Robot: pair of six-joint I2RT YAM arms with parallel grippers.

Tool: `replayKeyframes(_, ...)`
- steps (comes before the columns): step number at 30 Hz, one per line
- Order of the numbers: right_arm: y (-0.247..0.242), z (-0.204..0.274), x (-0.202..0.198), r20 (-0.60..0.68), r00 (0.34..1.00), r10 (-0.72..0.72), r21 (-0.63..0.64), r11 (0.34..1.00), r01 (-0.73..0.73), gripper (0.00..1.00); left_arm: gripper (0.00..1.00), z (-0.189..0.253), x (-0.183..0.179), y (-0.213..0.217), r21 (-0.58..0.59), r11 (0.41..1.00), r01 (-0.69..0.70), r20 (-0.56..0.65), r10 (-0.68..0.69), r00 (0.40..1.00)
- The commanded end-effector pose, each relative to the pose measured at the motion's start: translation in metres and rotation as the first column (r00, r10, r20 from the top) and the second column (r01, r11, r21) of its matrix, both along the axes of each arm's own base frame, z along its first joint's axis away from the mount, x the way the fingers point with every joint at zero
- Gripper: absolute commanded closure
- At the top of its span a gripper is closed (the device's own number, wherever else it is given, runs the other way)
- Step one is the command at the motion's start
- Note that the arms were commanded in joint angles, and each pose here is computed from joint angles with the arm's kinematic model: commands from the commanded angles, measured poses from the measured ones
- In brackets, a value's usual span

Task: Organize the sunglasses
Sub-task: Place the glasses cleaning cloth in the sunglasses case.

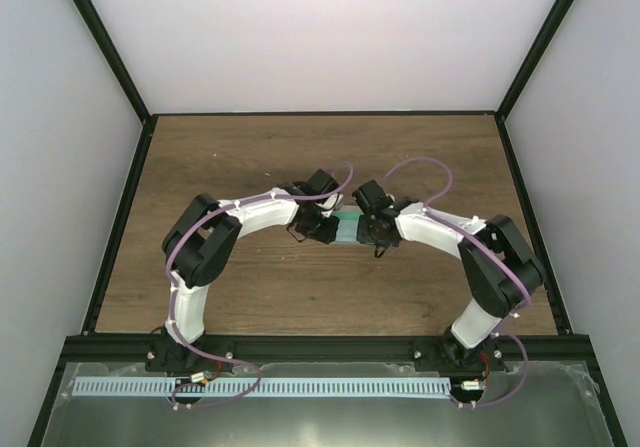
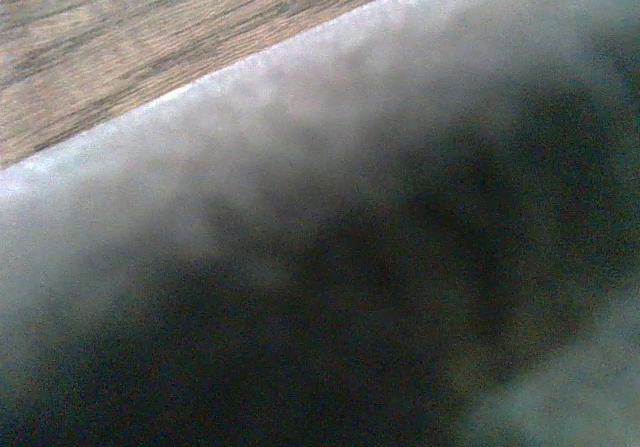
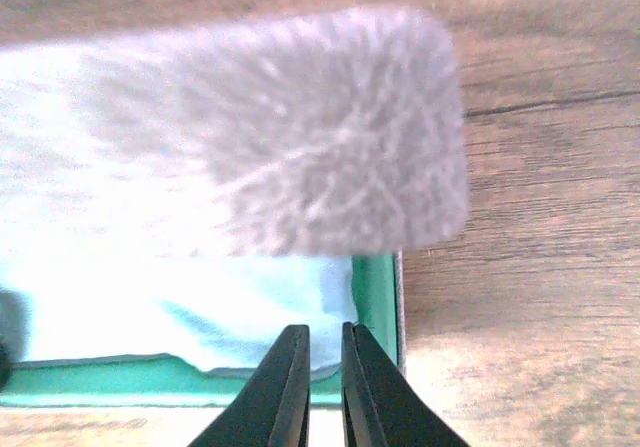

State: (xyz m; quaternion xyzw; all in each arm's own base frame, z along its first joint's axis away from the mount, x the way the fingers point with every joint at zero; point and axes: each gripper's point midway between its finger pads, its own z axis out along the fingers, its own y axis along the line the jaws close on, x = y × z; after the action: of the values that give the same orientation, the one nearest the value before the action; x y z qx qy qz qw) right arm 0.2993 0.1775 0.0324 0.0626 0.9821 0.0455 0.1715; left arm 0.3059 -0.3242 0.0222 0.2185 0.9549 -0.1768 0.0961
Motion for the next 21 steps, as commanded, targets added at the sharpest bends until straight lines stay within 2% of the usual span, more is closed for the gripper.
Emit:
replayKeyframes(1, 0.004, 0.039, 0.012, 0.098, 0.995, -0.002, 0.052, 0.999, -0.003, 0.90, 0.76, 0.005, -0.001, 0.005, 0.012, 1.000, 0.006, 0.019, -0.006, 1.000)
replayKeyframes(8, 0.008, 0.095, 0.027, 0.238, 0.971, 0.001, 0.104, 0.994, -0.027, 0.89, 0.75, 0.044, 0.003, -0.001, -0.054, 0.998, 0.015, 0.085, -0.011, 0.996)
replayKeyframes(14, 0.017, 0.119, 0.043, 0.282, 0.959, 0.001, 0.116, 0.993, -0.035, 0.81, 0.76, 0.095, 0.010, 0.003, -0.131, 0.991, -0.002, 0.211, 0.029, 0.977)
replayKeyframes(15, 0.019, 0.122, 0.045, 0.287, 0.958, -0.001, 0.124, 0.992, -0.036, 0.78, 0.70, 0.106, 0.015, 0.008, -0.129, 0.992, -0.014, 0.246, 0.045, 0.968)
replayKeyframes(16, 0.020, 0.124, 0.048, 0.292, 0.956, -0.006, 0.130, 0.991, -0.034, 0.76, 0.56, 0.113, 0.022, 0.016, -0.118, 0.992, -0.034, 0.275, 0.066, 0.959)
replayKeyframes(17, 0.022, 0.127, 0.049, 0.295, 0.955, -0.008, 0.137, 0.990, -0.034, 0.75, 0.46, 0.119, 0.030, 0.024, -0.113, 0.992, -0.055, 0.291, 0.086, 0.953)
replayKeyframes(19, 0.025, 0.130, 0.052, 0.300, 0.954, -0.008, 0.150, 0.988, -0.038, 0.74, 0.34, 0.125, 0.047, 0.042, -0.101, 0.991, -0.088, 0.292, 0.114, 0.950)
replayKeyframes(21, 0.028, 0.131, 0.053, 0.303, 0.953, -0.004, 0.157, 0.987, -0.045, 0.74, 0.26, 0.124, 0.065, 0.059, -0.068, 0.992, -0.107, 0.299, 0.123, 0.946)
